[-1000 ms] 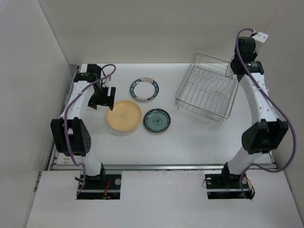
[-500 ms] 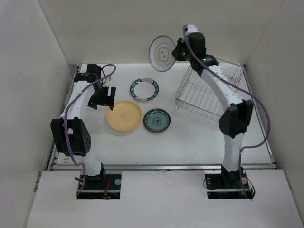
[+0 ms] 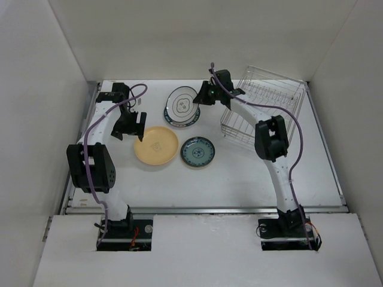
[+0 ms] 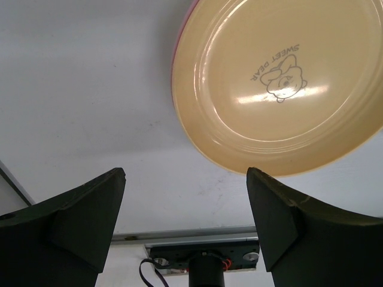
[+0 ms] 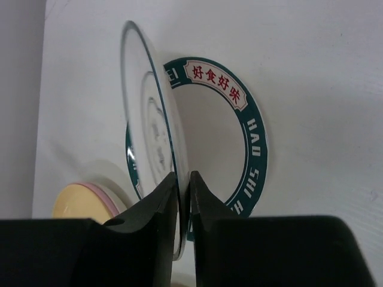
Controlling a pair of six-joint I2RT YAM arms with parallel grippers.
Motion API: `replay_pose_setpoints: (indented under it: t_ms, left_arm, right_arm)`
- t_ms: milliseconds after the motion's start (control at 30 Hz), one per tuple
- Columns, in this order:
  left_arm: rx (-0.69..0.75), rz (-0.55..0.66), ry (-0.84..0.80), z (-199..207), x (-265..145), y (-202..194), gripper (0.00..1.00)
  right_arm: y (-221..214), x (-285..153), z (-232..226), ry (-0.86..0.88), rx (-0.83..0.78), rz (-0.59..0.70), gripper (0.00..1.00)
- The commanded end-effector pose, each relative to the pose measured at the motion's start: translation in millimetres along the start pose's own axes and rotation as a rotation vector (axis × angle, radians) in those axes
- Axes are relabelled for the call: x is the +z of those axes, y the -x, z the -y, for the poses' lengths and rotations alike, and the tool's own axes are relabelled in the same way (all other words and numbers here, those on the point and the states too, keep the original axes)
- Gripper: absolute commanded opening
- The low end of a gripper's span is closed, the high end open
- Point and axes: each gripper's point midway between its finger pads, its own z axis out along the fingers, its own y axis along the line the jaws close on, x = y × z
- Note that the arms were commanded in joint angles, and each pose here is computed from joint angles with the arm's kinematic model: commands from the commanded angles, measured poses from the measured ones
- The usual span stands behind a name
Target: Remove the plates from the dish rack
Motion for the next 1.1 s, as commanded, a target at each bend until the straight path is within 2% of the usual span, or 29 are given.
replay_pose_setpoints:
  t_ms: [0, 100, 133, 233, 333, 533, 767, 1000, 1067]
  left_arm:
    - [-0.011, -0.012, 0.001, -1, -2, -4, 0.80]
    - [-0.011, -0.012, 0.001, -1, -2, -4, 0.80]
    - [-0.011, -0.012, 0.001, -1, -2, -4, 0.80]
    - [-0.011, -0.012, 0.001, -1, -2, -4, 0.80]
    - [-0.011, -0.012, 0.001, -1, -2, -4, 0.80]
    - [-0.011, -0.020, -0.009, 0, -2, -6, 0.80]
    - [-0.011, -0.019, -0.009, 1, -6, -7, 0.80]
    - [-0.011, -0.018, -0.018, 2, -8, -7, 0.80]
    - [-0.012, -0.027, -0.019, 2, -5, -7, 0.80]
  right_arm:
    - [44, -6, -39, 0.107, 0.000, 0.125, 0.22]
    - [38, -2, -24, 0.045, 0.021, 0.114, 0.38]
    - [38, -3, -23, 0.031, 0.025, 0.109, 0.51]
    - [37, -12, -21, 0.020, -0.003, 0.078, 0.63]
    - [49, -32, -30, -0.005, -0.046, 0.086, 0.64]
    - [58, -69, -21, -0.155, -0.121, 0.099, 0.69]
    - [20, -45, -12, -0.118, -0.096, -0.028, 0.69]
    - [32, -53, -9, -0.197, -0.109, 0.028, 0.69]
    - [27, -43, -1, -0.204, -0.105, 0.015, 0.69]
